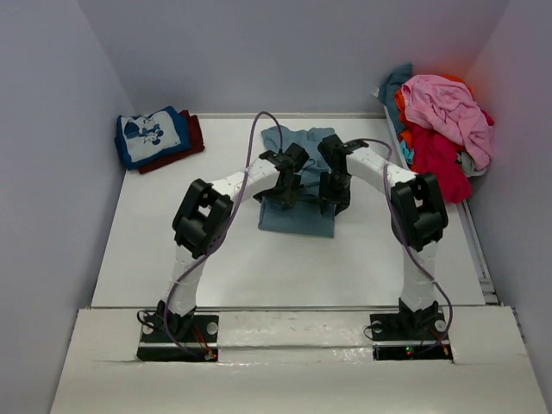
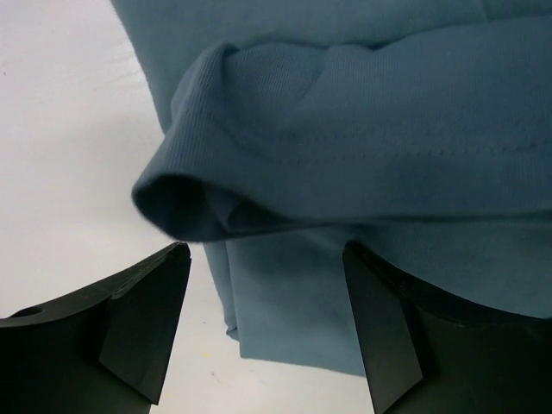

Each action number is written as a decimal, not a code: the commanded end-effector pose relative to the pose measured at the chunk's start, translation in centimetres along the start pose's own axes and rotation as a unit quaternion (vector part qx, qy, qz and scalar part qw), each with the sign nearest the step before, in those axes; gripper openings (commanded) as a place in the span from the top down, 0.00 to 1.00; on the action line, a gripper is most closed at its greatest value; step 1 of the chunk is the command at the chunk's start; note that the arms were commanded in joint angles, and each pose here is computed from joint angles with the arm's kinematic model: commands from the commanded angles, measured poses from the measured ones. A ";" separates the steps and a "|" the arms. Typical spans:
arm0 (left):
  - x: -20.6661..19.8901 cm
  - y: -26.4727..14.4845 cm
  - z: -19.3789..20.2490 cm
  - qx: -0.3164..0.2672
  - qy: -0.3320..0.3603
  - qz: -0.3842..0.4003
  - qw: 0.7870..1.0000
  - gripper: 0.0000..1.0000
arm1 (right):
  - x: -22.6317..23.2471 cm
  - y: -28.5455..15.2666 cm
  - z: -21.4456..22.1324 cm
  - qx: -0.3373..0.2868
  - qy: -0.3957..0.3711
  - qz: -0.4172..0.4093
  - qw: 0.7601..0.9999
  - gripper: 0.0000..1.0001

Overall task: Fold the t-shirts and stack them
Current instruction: Fold the folded rectangular tshirt in 1/3 of the way

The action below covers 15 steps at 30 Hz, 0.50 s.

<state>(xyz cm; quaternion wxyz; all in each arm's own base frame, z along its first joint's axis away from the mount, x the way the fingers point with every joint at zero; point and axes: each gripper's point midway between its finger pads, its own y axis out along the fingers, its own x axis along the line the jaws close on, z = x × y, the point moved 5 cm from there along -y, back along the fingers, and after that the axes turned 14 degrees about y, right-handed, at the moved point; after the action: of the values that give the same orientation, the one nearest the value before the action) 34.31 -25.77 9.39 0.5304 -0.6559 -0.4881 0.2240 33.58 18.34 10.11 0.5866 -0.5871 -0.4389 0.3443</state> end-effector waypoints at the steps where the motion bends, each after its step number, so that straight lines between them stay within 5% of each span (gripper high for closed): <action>1: 0.6 -0.4 -2.4 -0.024 -0.004 -0.011 1.000 0.16 | 1.7 -0.3 -1.1 -0.014 -0.010 -0.023 1.000 0.49; 15: 2.6 0.3 -5.3 -0.030 -0.016 -0.019 0.999 0.16 | 3.2 -1.4 -2.9 -0.030 -0.018 -0.021 0.999 0.49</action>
<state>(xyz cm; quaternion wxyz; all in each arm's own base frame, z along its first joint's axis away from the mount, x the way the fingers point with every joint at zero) 38.89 -26.39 10.33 0.5057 -0.6608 -0.5090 0.2202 36.43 19.62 11.06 0.5801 -0.5867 -0.4599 0.3283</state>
